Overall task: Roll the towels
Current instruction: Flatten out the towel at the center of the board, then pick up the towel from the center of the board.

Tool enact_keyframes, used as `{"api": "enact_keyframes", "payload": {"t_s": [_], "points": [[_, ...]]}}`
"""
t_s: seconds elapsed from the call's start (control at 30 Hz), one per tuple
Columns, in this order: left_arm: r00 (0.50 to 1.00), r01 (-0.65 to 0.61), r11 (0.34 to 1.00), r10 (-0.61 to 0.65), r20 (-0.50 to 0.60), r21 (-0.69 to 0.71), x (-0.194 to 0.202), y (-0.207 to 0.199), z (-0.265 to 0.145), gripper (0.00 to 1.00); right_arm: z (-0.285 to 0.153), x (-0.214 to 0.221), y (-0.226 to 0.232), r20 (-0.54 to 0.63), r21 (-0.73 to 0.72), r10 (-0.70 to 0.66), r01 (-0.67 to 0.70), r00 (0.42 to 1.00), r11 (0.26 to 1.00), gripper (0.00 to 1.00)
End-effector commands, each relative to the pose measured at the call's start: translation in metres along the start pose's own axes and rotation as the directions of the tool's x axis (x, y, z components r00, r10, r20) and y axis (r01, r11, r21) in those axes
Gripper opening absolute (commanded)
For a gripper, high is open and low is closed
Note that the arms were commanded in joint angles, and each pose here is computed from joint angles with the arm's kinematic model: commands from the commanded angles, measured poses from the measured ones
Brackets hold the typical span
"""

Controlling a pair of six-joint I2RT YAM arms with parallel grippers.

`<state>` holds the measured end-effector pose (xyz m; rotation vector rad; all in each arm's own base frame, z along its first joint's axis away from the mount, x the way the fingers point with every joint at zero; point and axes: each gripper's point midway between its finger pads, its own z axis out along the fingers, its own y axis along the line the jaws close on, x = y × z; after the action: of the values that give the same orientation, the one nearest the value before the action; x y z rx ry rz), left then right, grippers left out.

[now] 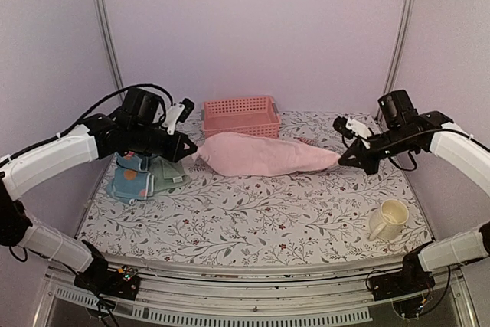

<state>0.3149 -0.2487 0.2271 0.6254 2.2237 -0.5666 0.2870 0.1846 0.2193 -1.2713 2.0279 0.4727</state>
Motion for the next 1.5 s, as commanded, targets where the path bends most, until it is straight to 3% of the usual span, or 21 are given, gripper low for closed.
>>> {"api": "enact_keyframes", "payload": {"t_s": [0.0, 0.1, 0.2, 0.23, 0.33, 0.47, 0.6, 0.7, 0.83, 1.03, 1.1, 1.47], "points": [[0.976, 0.003, 0.971, 0.050, -0.214, 0.240, 0.089, -0.052, 0.010, 0.00, 0.019, 0.092, 0.053, -0.162, -0.136, -0.146, 0.125, 0.976, 0.983, 0.02], [0.921, 0.059, 0.956, 0.060, -0.385, 0.288, 0.142, -0.076, 0.012, 0.00, 0.014, 0.135, 0.078, -0.254, -0.202, -0.203, 0.153, 0.946, 0.967, 0.06], [0.880, 0.093, 0.926, 0.095, -0.465, 0.365, 0.162, -0.103, 0.006, 0.00, 0.008, 0.160, 0.086, -0.321, -0.217, -0.238, 0.173, 0.917, 0.961, 0.28], [0.871, 0.109, 0.918, 0.097, -0.481, 0.382, 0.165, -0.107, 0.004, 0.05, 0.006, 0.162, 0.087, -0.329, -0.218, -0.242, 0.176, 0.913, 0.960, 0.36], [0.862, 0.072, 0.932, 0.121, -0.492, 0.356, 0.165, -0.100, 0.001, 0.23, 0.002, 0.148, 0.086, -0.298, -0.223, -0.234, 0.171, 0.925, 0.960, 0.44], [0.897, 0.036, 0.957, 0.095, -0.431, 0.287, 0.141, -0.080, 0.001, 0.36, -0.001, 0.108, 0.070, -0.197, -0.205, -0.156, 0.115, 0.968, 0.972, 0.45], [0.928, 0.094, 0.995, -0.078, -0.364, 0.024, 0.112, -0.013, 0.015, 0.45, 0.018, 0.091, 0.005, -0.221, 0.001, 0.009, -0.009, 0.975, 1.000, 0.43], [0.910, 0.187, 0.961, -0.248, -0.331, -0.205, 0.106, 0.045, 0.024, 0.45, 0.031, 0.093, -0.050, -0.246, 0.121, 0.217, -0.192, 0.945, 0.974, 0.42], [0.894, 0.205, 0.890, -0.340, -0.292, -0.407, 0.109, 0.093, 0.035, 0.45, 0.049, 0.101, -0.098, -0.230, 0.204, 0.398, -0.356, 0.888, 0.912, 0.41], [0.854, 0.245, 0.849, -0.417, -0.310, -0.468, 0.120, 0.114, 0.065, 0.33, 0.085, 0.114, -0.124, -0.259, 0.219, 0.484, -0.438, 0.836, 0.872, 0.41], [0.837, 0.229, 0.833, -0.432, -0.336, -0.503, 0.128, 0.121, 0.069, 0.33, 0.093, 0.119, -0.126, -0.269, 0.215, 0.502, -0.457, 0.822, 0.863, 0.41], [0.839, 0.272, 0.846, -0.442, -0.318, -0.458, 0.133, 0.133, 0.096, 0.36, 0.123, 0.130, -0.126, -0.287, 0.151, 0.548, -0.528, 0.786, 0.836, 0.46]]}}
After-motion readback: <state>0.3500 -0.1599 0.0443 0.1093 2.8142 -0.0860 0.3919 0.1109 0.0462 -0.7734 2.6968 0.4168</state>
